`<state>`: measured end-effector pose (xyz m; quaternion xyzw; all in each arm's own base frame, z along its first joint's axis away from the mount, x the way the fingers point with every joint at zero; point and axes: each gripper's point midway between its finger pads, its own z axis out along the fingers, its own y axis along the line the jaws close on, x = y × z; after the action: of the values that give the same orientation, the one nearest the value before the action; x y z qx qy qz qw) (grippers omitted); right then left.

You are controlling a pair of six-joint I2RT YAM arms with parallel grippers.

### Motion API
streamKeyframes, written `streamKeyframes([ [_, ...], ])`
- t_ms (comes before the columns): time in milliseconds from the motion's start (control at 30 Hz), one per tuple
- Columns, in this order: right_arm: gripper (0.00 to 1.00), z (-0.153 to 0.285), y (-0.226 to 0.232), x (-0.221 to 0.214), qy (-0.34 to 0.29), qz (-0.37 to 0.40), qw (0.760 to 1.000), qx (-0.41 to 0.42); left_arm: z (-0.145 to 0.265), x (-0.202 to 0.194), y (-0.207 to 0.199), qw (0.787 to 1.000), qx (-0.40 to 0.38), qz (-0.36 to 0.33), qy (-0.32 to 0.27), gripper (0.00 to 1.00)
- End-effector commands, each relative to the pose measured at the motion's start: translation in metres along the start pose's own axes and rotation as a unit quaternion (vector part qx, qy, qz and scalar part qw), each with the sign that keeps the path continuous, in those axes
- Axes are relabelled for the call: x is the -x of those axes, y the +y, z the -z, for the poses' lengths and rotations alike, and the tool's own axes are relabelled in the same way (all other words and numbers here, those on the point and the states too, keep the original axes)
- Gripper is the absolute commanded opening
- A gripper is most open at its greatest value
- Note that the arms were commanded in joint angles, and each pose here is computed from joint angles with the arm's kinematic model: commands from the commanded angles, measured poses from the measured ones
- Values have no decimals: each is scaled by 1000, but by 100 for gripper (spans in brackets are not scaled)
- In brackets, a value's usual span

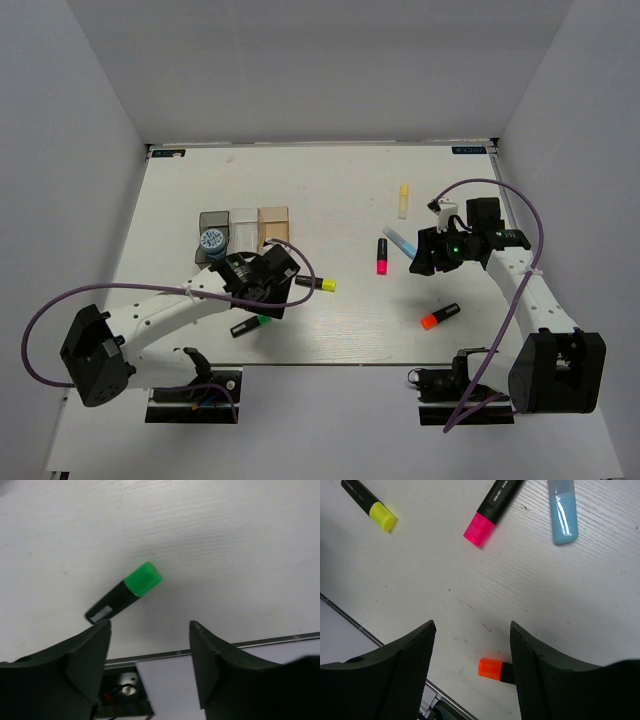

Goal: Sort the stationery into containers
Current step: Move the stationery to the corner of the board.

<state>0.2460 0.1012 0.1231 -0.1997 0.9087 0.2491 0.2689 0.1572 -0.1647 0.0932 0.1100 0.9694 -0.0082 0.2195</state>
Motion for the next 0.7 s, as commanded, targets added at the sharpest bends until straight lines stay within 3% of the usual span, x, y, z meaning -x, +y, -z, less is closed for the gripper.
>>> streamKeyframes([
  [0, 64, 5, 3, 12, -19, 16, 1000, 5, 0, -13, 29, 988, 13, -132, 73, 71],
  [100, 64, 5, 3, 11, -18, 13, 1000, 4, -14, -20, 30, 978, 17, -165, 124, 71],
  [200, 64, 6, 2, 11, -20, 12, 1000, 2, -28, -28, 29, 963, 27, -212, 165, 79],
  [500, 64, 5, 2, 11, -15, 15, 1000, 5, -50, -27, 28, 956, 8, -260, 137, 80],
  [667, 64, 4, 2, 11, -14, 14, 1000, 5, -73, -27, 31, 963, -16, -244, 115, 74],
])
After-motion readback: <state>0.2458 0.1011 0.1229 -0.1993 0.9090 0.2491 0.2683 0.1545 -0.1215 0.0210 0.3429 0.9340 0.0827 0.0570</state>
